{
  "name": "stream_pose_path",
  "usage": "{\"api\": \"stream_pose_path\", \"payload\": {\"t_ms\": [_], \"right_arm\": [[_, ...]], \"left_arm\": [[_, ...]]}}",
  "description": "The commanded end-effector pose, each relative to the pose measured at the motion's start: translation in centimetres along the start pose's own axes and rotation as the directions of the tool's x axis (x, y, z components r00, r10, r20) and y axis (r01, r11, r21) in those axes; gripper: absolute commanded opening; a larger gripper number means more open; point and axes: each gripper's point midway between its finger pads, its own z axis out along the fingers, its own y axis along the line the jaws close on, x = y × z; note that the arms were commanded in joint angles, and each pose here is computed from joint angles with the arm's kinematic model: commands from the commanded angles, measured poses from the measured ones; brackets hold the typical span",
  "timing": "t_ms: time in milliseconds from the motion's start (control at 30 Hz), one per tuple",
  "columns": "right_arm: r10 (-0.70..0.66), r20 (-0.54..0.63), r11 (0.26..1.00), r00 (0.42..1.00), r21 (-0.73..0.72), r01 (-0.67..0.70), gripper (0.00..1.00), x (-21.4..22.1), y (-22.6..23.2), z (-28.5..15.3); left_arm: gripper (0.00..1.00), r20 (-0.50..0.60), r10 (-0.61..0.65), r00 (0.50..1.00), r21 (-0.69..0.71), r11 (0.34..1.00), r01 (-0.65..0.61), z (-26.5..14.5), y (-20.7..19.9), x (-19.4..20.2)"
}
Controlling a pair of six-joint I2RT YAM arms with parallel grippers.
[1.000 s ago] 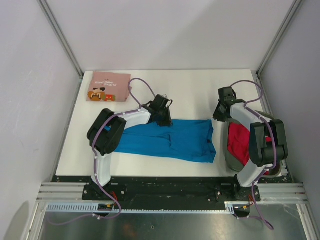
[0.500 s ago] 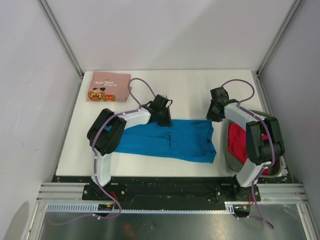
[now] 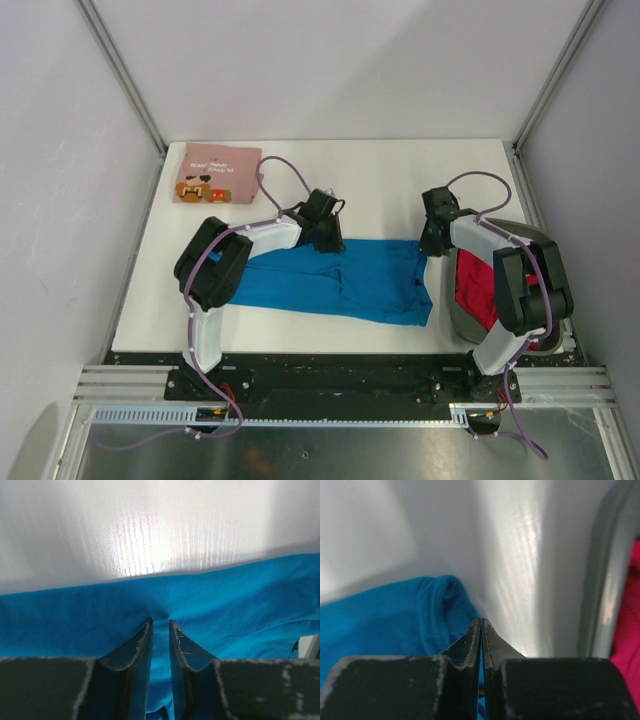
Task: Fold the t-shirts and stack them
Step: Fold the other side of the tshirt into a rectangle, then rotate the tshirt 90 degrees
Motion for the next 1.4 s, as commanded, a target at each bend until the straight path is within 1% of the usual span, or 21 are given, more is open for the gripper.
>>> {"api": "stream_pose_path", "payload": {"t_ms": [0, 133, 267, 367, 433, 500, 567, 667, 833, 967, 1067, 1200, 1367], "right_arm": [[0.046, 0.032, 0.999, 0.998, -0.001, -0.046, 0.06, -1.3, -0.8, 0.0], [0.055, 0.029, 0.998, 0.998, -0.037, -0.054, 0.08, -1.6, -0.3, -0.4], [0.064, 0.047, 0.993, 0.997, -0.099, -0.060, 0.14, -2.1, 0.4, -3.2], [0.072, 0.047, 0.985, 0.996, -0.161, -0.063, 0.23, -1.2, 1.2, -5.8], [0.080, 0.034, 0.977, 0.996, -0.199, -0.072, 0.31, 0.4, 1.7, -7.3], [0.103, -0.003, 0.965, 0.995, -0.242, -0.100, 0.36, 2.7, 2.3, -8.5], [0.123, -0.068, 0.948, 0.990, -0.286, -0.138, 0.38, 5.8, 2.9, -9.5], [0.152, -0.134, 0.926, 0.979, -0.326, -0.188, 0.40, 9.5, 3.4, -11.1], [0.201, -0.222, 0.904, 0.954, -0.333, -0.268, 0.46, 13.7, 3.8, -12.8], [0.272, -0.264, 0.882, 0.925, -0.316, -0.350, 0.54, 15.2, 4.0, -13.1], [0.346, -0.303, 0.864, 0.888, -0.266, -0.428, 0.58, 16.4, 3.6, -12.4], [0.428, -0.338, 0.823, 0.838, -0.237, -0.516, 0.59, 17.6, 3.5, -11.1], [0.479, -0.319, 0.796, 0.818, -0.236, -0.558, 0.59, 17.2, 3.6, -10.4]], "left_arm": [[0.26, -0.049, -0.010, 0.999, -0.123, 0.992, 0.004, 0.8, 3.8, 1.6], [0.27, -0.051, 0.000, 0.999, -0.110, 0.994, -0.006, 0.8, 3.5, 1.4], [0.31, -0.041, 0.035, 0.999, -0.056, 0.998, -0.037, 0.2, 1.9, 0.3], [0.35, -0.011, 0.071, 0.997, 0.001, 0.997, -0.071, -1.1, 0.1, -1.1], [0.38, 0.021, 0.095, 0.995, 0.039, 0.995, -0.095, -2.2, -1.2, -2.3], [0.41, 0.052, 0.111, 0.992, 0.072, 0.991, -0.115, -3.5, -2.4, -3.3], [0.42, 0.089, 0.119, 0.989, 0.104, 0.986, -0.129, -5.0, -3.7, -4.4], [0.45, 0.122, 0.124, 0.985, 0.147, 0.979, -0.142, -6.9, -5.1, -5.3], [0.46, 0.167, 0.128, 0.978, 0.192, 0.968, -0.159, -9.7, -6.5, -6.2], [0.46, 0.187, 0.127, 0.974, 0.202, 0.965, -0.165, -11.2, -6.5, -6.2], [0.46, 0.196, 0.124, 0.973, 0.203, 0.965, -0.164, -12.0, -6.3, -6.1], [0.47, 0.205, 0.121, 0.971, 0.200, 0.966, -0.163, -12.8, -5.8, -5.9], [0.47, 0.211, 0.115, 0.971, 0.190, 0.969, -0.156, -13.3, -4.9, -5.9]]}}
